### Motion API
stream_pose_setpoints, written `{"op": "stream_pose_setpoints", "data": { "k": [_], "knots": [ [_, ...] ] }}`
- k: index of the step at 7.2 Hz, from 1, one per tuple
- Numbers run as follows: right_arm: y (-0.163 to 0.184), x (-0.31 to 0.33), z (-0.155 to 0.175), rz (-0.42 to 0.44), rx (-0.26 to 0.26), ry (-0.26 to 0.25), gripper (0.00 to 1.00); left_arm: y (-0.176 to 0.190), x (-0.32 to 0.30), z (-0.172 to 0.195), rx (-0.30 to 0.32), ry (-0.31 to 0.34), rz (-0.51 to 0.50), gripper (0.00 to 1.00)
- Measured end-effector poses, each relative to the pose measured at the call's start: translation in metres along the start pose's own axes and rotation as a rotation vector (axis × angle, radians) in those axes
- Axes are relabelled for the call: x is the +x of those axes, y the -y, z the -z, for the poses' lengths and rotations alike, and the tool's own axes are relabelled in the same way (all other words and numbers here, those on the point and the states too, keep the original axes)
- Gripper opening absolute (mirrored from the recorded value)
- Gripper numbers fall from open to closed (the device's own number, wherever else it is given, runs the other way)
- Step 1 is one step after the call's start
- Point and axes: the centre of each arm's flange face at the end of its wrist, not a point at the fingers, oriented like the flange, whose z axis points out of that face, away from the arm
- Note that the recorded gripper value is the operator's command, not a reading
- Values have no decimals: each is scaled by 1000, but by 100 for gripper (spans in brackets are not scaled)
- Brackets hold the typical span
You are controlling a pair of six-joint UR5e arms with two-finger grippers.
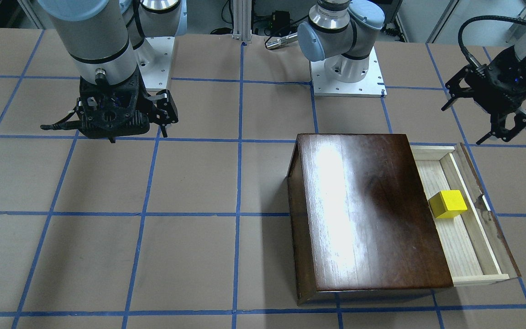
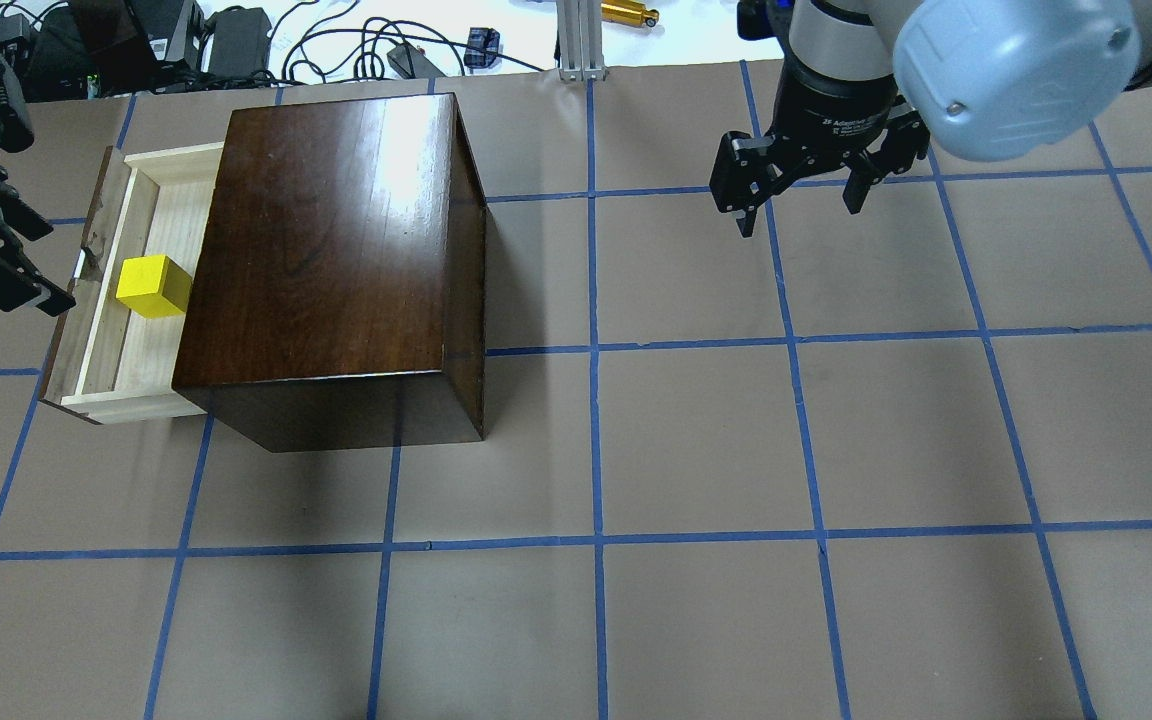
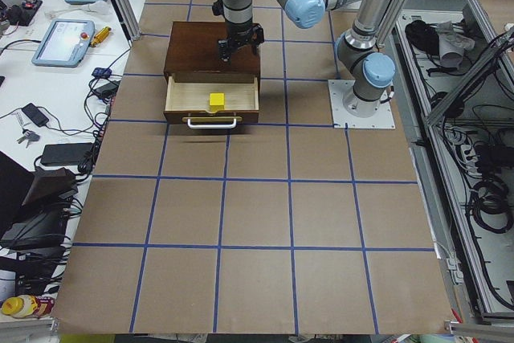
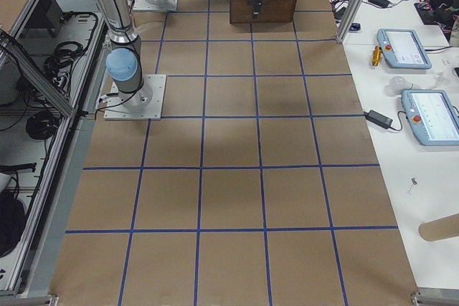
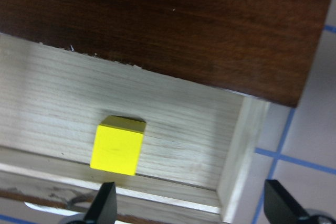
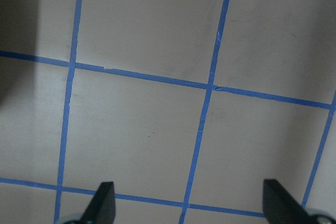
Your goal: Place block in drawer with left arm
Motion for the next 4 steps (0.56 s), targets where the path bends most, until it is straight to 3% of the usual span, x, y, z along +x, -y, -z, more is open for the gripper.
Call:
{"op": "stream_pose_setpoints", "data": {
  "k": [4],
  "knots": [
    [0, 0, 0, 0, 0, 0, 100, 95, 65, -2, -4, 53, 428, 100]
  ]
}}
